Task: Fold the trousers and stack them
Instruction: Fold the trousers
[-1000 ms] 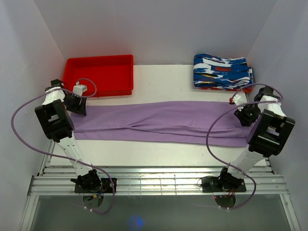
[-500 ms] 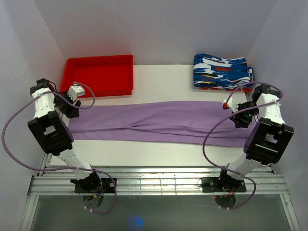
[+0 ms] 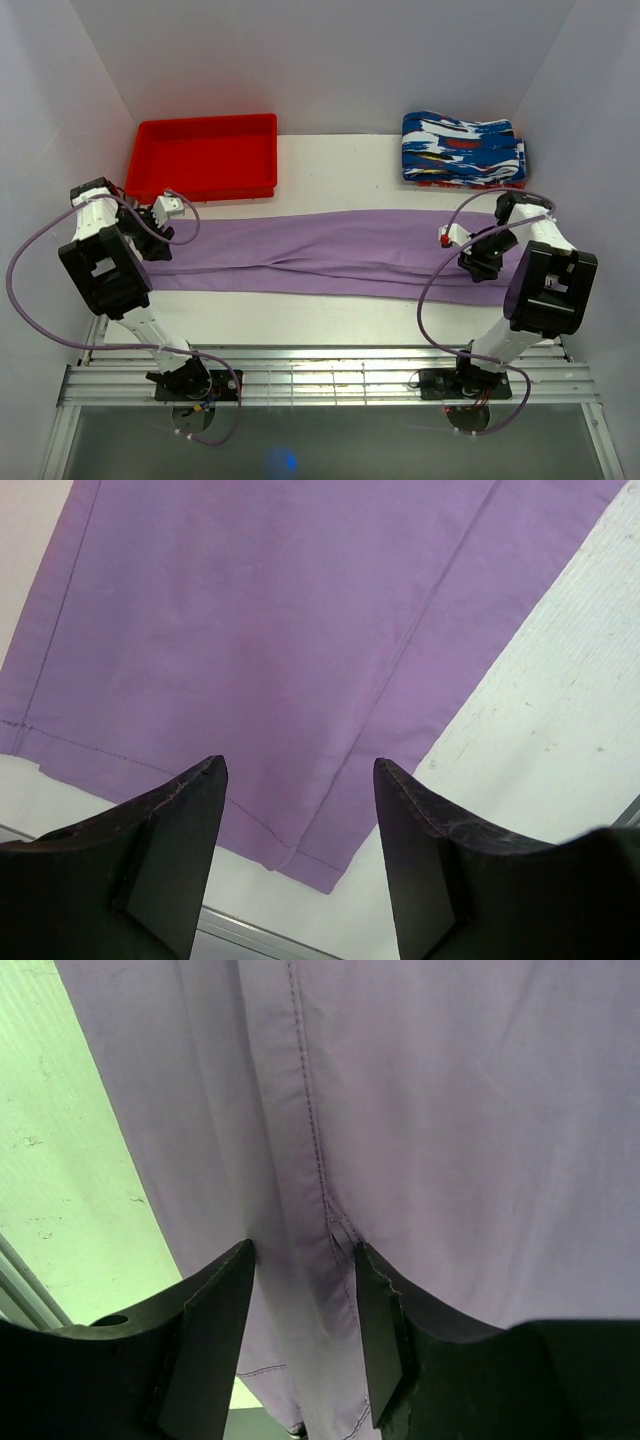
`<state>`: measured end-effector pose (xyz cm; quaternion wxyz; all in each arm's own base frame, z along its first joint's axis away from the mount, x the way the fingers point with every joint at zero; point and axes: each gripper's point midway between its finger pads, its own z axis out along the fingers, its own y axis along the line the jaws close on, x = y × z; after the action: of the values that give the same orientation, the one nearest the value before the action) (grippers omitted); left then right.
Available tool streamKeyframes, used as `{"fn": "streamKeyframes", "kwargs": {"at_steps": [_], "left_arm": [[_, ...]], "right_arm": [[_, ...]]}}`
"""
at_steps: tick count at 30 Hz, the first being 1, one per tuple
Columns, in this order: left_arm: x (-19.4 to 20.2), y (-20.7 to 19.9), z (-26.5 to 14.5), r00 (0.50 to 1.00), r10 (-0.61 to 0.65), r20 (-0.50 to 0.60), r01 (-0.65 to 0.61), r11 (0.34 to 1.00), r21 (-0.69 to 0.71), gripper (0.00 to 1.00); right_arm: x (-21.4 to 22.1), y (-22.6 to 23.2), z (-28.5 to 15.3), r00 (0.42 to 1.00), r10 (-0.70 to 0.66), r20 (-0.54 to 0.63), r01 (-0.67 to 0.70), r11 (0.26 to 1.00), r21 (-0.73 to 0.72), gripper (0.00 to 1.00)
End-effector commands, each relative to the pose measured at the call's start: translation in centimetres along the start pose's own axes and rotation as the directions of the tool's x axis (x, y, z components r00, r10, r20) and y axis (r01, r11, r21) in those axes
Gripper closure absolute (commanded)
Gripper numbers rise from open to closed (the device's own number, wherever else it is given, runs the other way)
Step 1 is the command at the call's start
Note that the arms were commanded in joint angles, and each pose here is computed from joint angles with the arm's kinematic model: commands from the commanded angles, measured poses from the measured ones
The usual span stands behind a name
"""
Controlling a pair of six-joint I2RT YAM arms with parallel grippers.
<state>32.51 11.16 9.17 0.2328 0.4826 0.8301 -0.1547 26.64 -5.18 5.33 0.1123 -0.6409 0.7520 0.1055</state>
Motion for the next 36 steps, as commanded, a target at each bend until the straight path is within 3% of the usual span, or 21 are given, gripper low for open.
{"fn": "streamKeyframes", "kwargs": {"at_steps": [1,8,13,22,25,31,36], "left_arm": [[-1.0,-0.2,-0.7,0.997,0.05,0.053,-0.05,0.999,0.004,0.29],[-1.1,-0.5,-0.6,0.995,0.07,0.072,-0.072,0.997,0.024,0.3],[-0.7,-1.0,0.3,0.99,0.118,0.075,-0.12,0.993,0.021,0.3],[4.5,-0.6,2.2,0.958,0.255,-0.129,-0.254,0.967,0.023,0.33],[5.4,0.4,2.2,0.948,0.266,-0.174,-0.27,0.963,0.003,0.34],[6.0,1.5,1.1,0.911,0.331,-0.246,-0.342,0.94,-0.005,0.35],[7.3,1.9,0.7,0.891,0.35,-0.291,-0.359,0.933,0.022,0.36]], "right_arm": [[-0.7,-1.6,-0.9,1.0,-0.013,0.02,0.013,0.999,0.034,0.49],[-2.5,-2.5,-3.5,0.997,-0.029,0.069,0.024,0.997,0.07,0.45],[-2.0,-2.5,-2.4,0.998,-0.002,0.065,-0.001,0.999,0.042,0.46],[-1.2,-1.0,1.2,1.0,-0.015,0.024,0.015,1.0,0.002,0.53],[-0.8,-1.1,1.6,1.0,-0.017,0.009,0.017,1.0,0.01,0.63],[-0.5,-1.9,1.1,1.0,-0.013,-0.014,0.014,0.999,0.048,0.92],[-0.4,-2.6,0.4,1.0,0.003,-0.026,-0.001,0.997,0.074,0.92]]}}
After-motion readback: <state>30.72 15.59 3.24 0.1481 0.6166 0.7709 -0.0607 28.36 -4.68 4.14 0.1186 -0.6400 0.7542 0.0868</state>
